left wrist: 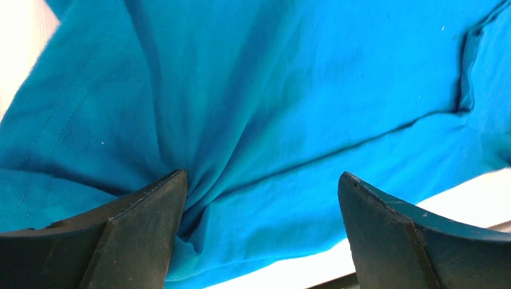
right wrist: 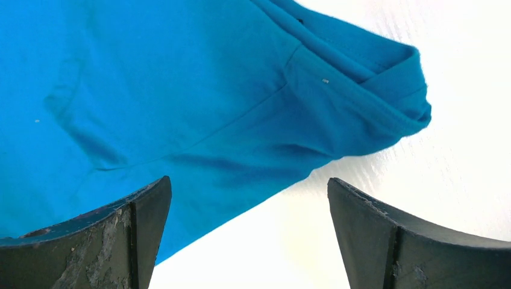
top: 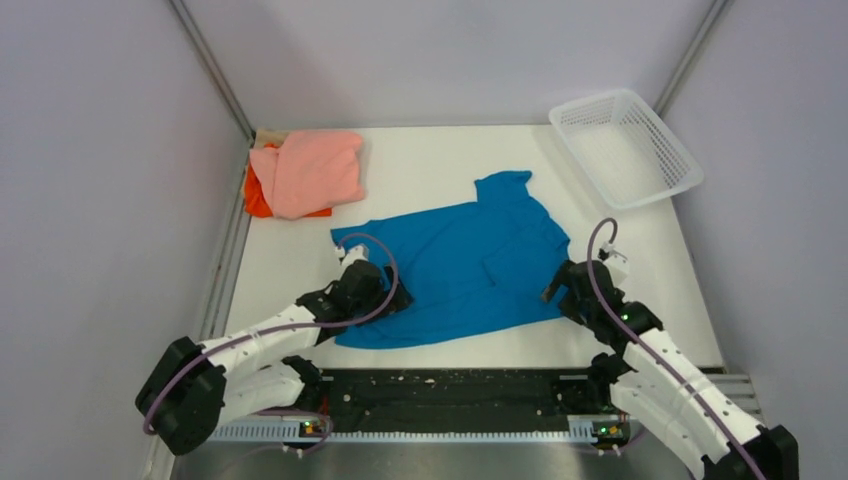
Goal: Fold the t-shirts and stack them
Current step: Grab the side of the flattened tshirt furthest away from the robot with both arms
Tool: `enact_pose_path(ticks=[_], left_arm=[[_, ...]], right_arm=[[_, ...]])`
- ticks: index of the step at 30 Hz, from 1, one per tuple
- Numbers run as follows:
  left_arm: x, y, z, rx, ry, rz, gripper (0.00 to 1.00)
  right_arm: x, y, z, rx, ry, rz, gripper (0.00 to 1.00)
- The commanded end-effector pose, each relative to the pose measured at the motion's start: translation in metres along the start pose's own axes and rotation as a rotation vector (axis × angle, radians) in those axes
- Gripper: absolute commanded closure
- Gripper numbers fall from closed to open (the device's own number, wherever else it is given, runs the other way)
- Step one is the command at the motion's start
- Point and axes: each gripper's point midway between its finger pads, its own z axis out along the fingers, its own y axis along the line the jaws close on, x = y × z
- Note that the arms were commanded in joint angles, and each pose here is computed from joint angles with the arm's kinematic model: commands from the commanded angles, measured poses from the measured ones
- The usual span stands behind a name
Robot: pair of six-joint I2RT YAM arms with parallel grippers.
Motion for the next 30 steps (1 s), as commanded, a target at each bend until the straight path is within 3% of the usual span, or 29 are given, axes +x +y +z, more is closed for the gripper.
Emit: enact_pose_path(ticks=[1,8,15,20,23,30], left_arm=[[0.007,0.011,-0.018,-0.043,0.013,0.016,0.01],[-0.108,0.004,-0.045,-0.177,-0.404,0.017,0.01],[-0.199,0.041,-0.035,-0.256,-0.494,-0.139,0.01],[-0.222,0.072,-0.001,-0.333,-0.452,-0.188,0.07],[-0.22,0.08,0.026,-0.292,-0.326,-0.234,0.2],[-0.226,0.102,0.061,-0.396,-0.223,-0.224,0.37]], right_arm=[[-0.022,0.022,-0.024,-0.094,-0.057,-0.014,0.01],[-0.09,0.113,-0.024,-0.319,-0.223,-0.085,0.01],[-0.125,0.171,0.009,-0.331,-0.246,-0.165,0.01],[-0.138,0.178,0.016,-0.324,-0.276,-0.195,0.01],[-0.141,0.171,0.018,-0.308,-0.286,-0.197,0.01],[-0.151,0.154,0.014,-0.278,-0.325,-0.199,0.01]])
